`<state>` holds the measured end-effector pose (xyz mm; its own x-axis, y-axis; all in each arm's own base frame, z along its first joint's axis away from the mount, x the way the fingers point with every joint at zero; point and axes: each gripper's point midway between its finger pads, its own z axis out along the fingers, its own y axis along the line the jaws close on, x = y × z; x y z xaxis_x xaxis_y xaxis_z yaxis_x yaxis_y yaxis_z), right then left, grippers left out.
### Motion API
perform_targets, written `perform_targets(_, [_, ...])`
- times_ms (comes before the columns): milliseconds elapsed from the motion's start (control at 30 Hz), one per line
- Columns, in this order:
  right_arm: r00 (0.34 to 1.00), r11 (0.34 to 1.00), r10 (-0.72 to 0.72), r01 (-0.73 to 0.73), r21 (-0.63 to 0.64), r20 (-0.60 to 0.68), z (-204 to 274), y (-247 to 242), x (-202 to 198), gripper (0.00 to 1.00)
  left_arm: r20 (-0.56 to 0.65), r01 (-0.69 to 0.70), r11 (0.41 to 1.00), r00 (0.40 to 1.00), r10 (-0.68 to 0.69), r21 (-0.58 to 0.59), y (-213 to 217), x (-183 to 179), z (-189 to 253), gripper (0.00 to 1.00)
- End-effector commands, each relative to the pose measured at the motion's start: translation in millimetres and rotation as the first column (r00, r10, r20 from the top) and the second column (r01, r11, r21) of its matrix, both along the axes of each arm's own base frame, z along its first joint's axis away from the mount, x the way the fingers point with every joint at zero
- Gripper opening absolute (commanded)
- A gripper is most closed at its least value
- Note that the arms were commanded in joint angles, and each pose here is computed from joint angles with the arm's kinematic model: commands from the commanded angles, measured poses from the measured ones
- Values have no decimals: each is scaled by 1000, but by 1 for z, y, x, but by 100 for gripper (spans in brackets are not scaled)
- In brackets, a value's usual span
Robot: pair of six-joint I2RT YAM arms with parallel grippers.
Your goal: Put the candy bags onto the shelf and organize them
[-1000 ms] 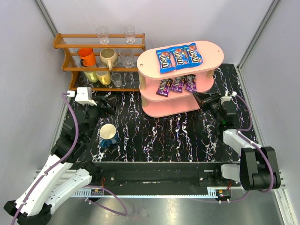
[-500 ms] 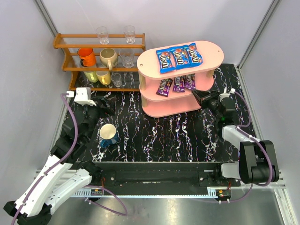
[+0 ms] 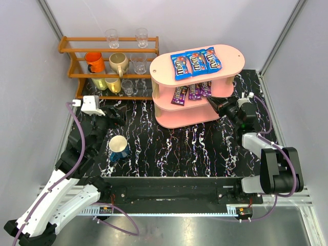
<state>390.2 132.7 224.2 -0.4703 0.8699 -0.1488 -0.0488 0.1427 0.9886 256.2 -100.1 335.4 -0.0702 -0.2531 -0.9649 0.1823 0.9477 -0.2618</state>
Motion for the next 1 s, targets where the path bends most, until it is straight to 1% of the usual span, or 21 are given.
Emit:
perform_targets(0, [995, 999, 43, -41, -21, 92, 27, 5, 1, 0, 23, -19, 1000, 1000, 19, -3, 4, 1, 8, 81])
perform_targets(233, [996, 998, 51, -48, -40, 80, 24, -6, 2, 0, 25, -16, 1000, 1000, 16, -2, 4, 2, 10, 82])
perform_targets(267, [994, 997, 73, -69, -43, 76, 23, -3, 0, 0, 22, -18, 1000, 1000, 18, -1, 4, 1, 9, 81])
perform_targets(300, [995, 997, 56, -53, -48, 80, 24, -12, 3, 0, 24, -18, 1000, 1000, 18, 0, 4, 1, 9, 81])
perform_targets(433, [995, 997, 64, -60, -57, 76, 22, -22, 5, 0, 27, -19, 1000, 999, 19, 1, 5, 1, 11, 81])
perform_targets(733, [981, 981, 181, -175, -79, 69, 20, -16, 10, 0, 23, -16, 1000, 1000, 16, 2, 3, 2, 10, 81])
perform_targets(967, [971, 969, 229, -220, -114, 69, 20, -11, 10, 0, 22, -22, 1000, 1000, 22, 6, 5, 2, 10, 82])
